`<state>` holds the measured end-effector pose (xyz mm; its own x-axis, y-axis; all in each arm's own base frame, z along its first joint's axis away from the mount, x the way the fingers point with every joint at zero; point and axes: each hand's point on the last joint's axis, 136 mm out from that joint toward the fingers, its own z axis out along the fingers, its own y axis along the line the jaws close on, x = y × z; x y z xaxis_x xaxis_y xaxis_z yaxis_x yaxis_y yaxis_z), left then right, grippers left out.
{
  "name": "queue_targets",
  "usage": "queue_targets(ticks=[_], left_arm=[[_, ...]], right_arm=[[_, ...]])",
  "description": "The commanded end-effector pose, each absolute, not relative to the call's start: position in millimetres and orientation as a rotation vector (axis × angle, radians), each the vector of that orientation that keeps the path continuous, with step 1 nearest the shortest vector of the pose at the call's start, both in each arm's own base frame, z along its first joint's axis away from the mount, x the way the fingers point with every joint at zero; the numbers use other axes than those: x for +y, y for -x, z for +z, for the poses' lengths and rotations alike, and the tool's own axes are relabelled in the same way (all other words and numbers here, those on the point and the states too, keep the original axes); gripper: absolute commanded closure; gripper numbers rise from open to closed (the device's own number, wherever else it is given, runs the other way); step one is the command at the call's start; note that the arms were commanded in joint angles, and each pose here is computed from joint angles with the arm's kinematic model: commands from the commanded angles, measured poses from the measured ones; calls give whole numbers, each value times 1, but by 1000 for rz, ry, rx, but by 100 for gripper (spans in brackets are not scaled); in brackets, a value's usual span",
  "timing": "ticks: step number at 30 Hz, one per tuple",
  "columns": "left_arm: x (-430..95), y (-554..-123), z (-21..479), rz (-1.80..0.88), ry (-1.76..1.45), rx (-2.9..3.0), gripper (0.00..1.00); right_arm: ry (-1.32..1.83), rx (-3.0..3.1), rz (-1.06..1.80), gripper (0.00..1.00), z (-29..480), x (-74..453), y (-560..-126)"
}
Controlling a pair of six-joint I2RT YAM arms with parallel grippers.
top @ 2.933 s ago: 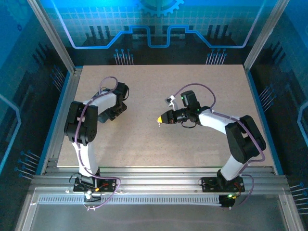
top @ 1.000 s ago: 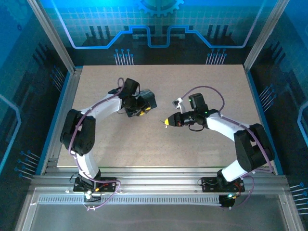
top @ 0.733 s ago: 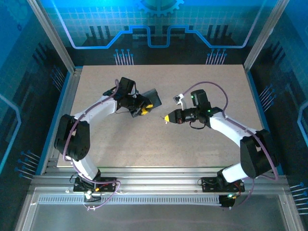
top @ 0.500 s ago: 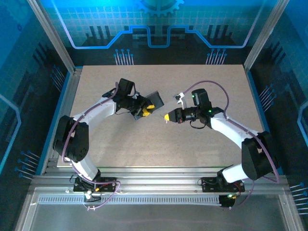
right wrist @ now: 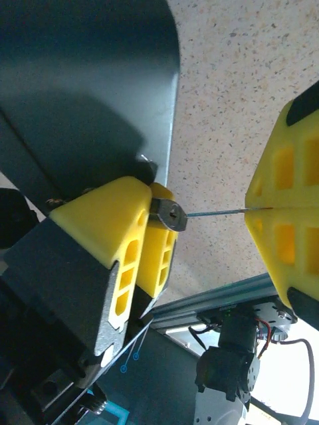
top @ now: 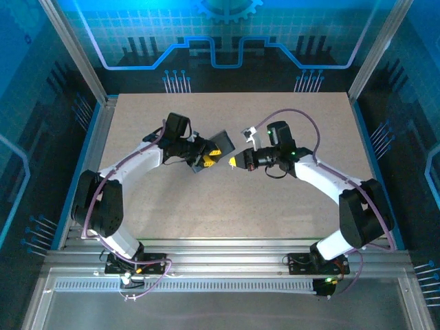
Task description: Unlock the padlock with the key
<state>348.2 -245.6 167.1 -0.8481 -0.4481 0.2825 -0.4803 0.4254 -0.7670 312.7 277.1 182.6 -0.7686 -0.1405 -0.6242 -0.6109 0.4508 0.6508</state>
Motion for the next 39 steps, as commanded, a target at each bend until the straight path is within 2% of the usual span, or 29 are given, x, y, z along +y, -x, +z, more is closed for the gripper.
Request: queue_targets(ticks=[1, 39], left_arm=[[-250, -343, 192, 1538, -782, -2609, 89], [-235, -345, 185, 1505, -837, -2687, 90]], right_arm=[[671, 2168, 1289, 100, 191, 288, -319], [681, 2241, 1417, 100, 171, 300, -300]])
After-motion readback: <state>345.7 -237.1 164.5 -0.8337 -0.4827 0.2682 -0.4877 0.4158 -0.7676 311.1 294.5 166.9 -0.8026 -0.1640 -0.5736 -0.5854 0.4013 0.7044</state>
